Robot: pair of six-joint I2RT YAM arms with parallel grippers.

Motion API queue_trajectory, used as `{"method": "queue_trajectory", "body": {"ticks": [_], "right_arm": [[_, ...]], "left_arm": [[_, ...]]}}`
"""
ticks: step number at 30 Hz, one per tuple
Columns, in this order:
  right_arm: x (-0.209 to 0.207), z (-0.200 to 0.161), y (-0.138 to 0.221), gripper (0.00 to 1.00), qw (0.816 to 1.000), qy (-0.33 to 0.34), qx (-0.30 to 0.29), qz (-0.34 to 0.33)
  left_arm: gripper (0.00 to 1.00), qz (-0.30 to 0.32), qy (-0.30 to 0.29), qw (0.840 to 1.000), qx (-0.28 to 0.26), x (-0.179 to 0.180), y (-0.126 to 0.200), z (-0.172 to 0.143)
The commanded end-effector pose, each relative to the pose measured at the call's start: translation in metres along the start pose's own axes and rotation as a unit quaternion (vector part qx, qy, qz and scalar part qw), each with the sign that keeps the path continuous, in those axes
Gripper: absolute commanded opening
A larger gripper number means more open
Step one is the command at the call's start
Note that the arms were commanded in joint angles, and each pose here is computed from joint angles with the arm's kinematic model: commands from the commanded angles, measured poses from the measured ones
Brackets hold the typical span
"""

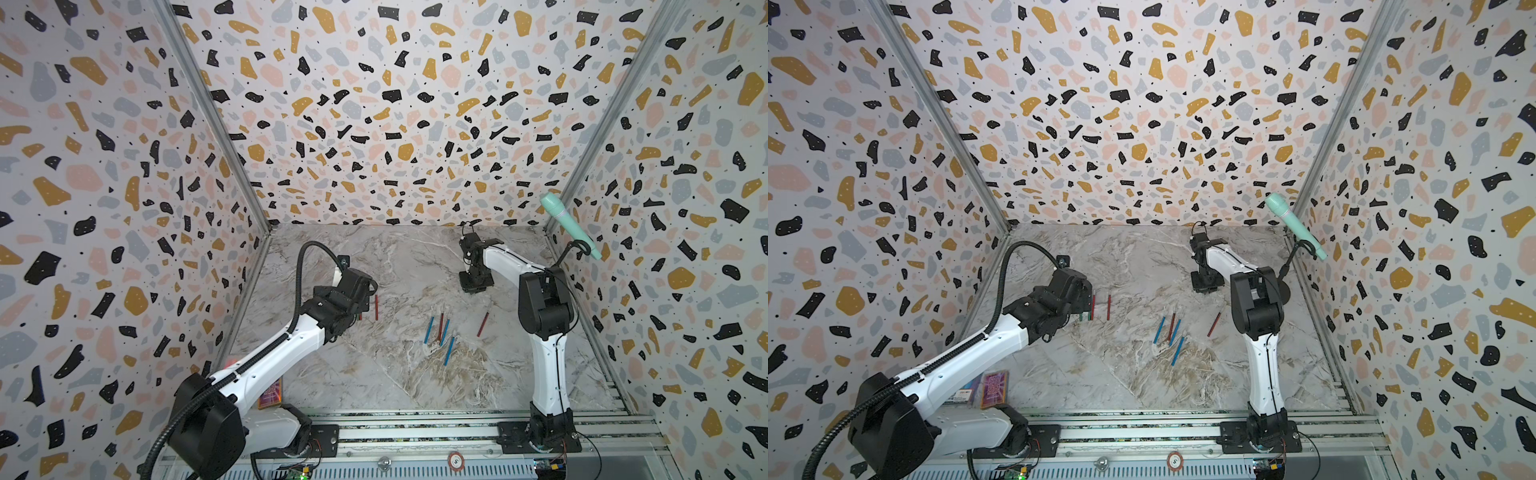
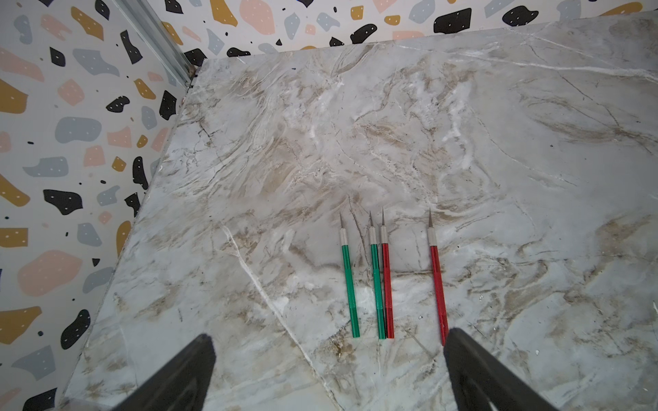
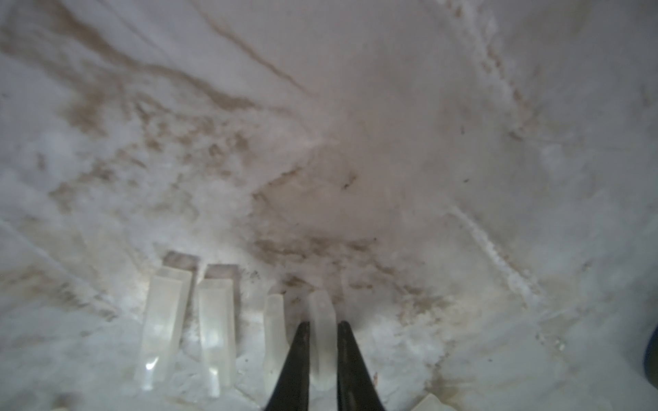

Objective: Remove protective caps from carving knives
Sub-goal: Place the protective sleeve at the center of the board.

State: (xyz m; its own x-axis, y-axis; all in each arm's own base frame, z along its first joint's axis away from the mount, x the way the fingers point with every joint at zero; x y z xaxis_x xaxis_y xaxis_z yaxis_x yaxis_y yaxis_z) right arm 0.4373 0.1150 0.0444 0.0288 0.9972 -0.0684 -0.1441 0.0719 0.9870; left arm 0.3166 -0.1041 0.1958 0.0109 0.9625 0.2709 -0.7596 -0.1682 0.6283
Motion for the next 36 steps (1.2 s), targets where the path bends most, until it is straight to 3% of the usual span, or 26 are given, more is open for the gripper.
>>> {"method": "queue_trajectory", "body": {"ticks": [1, 7, 19, 29, 36], "right_arm": [[-0.007, -0.001, 0.003, 0.16, 1.0, -0.013, 0.007, -0.005], [-0.007, -0.002, 0.003, 0.28, 1.0, -0.015, 0.008, -0.002], [-0.008, 0.006, 0.029, 0.3, 1.0, -0.027, -0.013, 0.005], [-0.021, 0.021, 0.108, 0.54, 0.992, -0.067, -0.102, 0.023], [-0.023, 0.006, 0.165, 0.68, 0.983, -0.063, -0.163, 0.049]], "left_arm": [[1.0, 0.005, -0.016, 1.0, 0.004, -0.001, -0.001, -0.003], [1.0, 0.007, -0.02, 1.0, 0.008, -0.002, -0.002, -0.004], [1.0, 0.005, -0.024, 1.0, 0.012, -0.004, -0.004, -0.005], [0.99, 0.001, -0.042, 0.999, 0.021, -0.012, -0.004, -0.009], [0.99, -0.001, -0.067, 0.997, 0.025, -0.024, -0.002, -0.013]]}}
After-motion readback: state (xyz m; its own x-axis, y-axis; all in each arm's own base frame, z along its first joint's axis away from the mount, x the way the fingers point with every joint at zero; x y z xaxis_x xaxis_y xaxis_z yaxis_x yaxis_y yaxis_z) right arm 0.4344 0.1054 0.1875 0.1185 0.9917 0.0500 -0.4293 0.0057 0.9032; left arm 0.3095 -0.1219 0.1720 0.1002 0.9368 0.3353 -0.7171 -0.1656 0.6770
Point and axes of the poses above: each gripper's point midway between its finger pads, its own y axis back along the fingers, its own x axis along the line the jaws close on, z = x × y, the point moved 2 cm from there along y, back along the fingers, and after that the axes turned 9 degrees about -y, right-handed, at the moved point
